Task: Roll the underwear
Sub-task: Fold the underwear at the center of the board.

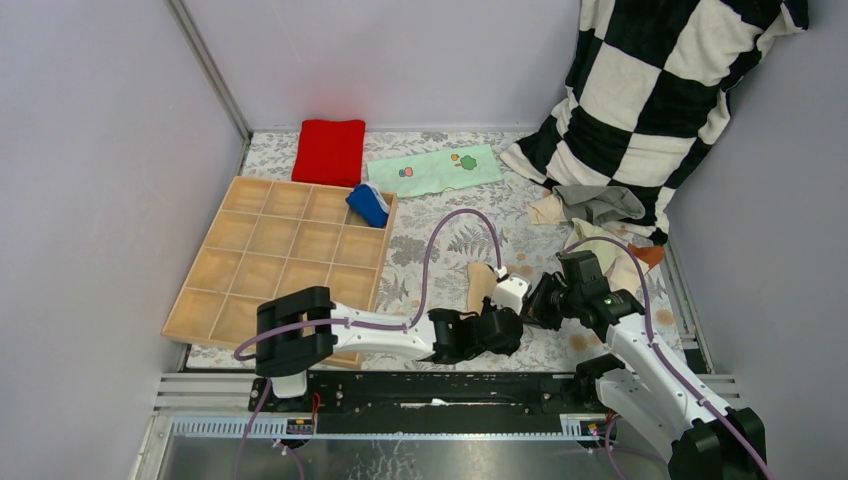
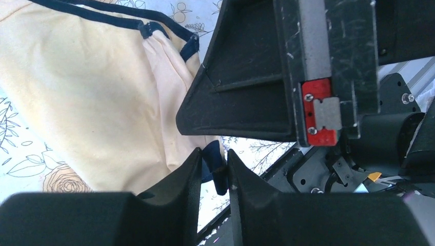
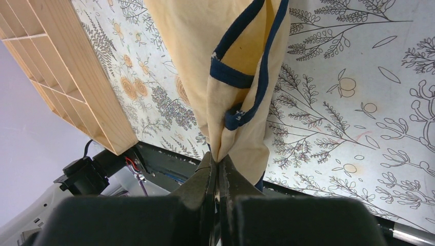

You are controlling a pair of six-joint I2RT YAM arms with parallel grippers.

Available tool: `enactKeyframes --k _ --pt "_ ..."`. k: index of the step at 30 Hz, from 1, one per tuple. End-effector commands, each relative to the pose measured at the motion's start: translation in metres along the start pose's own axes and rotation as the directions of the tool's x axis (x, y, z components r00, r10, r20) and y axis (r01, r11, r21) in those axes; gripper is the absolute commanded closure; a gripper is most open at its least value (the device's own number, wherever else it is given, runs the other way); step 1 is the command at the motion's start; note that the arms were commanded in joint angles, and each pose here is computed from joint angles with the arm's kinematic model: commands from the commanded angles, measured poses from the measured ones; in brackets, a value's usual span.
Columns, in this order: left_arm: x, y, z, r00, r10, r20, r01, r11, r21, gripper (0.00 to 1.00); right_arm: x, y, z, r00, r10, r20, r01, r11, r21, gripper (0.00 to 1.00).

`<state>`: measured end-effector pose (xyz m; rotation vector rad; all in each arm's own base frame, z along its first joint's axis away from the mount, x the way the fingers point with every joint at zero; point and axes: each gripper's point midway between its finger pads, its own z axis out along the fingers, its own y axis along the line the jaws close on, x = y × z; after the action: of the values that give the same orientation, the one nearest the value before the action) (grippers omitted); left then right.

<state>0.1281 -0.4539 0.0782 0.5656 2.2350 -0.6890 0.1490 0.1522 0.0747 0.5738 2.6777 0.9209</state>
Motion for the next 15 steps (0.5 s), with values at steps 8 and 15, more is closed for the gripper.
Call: enactKeyframes --k 8,15 --pt "-0.01 0.002 0.005 0.999 0.035 0.028 -0.034 0.999 -0.041 0.97 -0.001 0.01 -0.005 1.0 -0.018 -0.003 0.018 1.0 -0.025 0.94" --pt "-0.007 0.005 0.003 0.999 0.037 0.024 -0.035 0.998 -0.048 1.0 -0.018 0.007 -0.012 0.997 -0.047 0.066 0.043 0.998 0.054 0.5"
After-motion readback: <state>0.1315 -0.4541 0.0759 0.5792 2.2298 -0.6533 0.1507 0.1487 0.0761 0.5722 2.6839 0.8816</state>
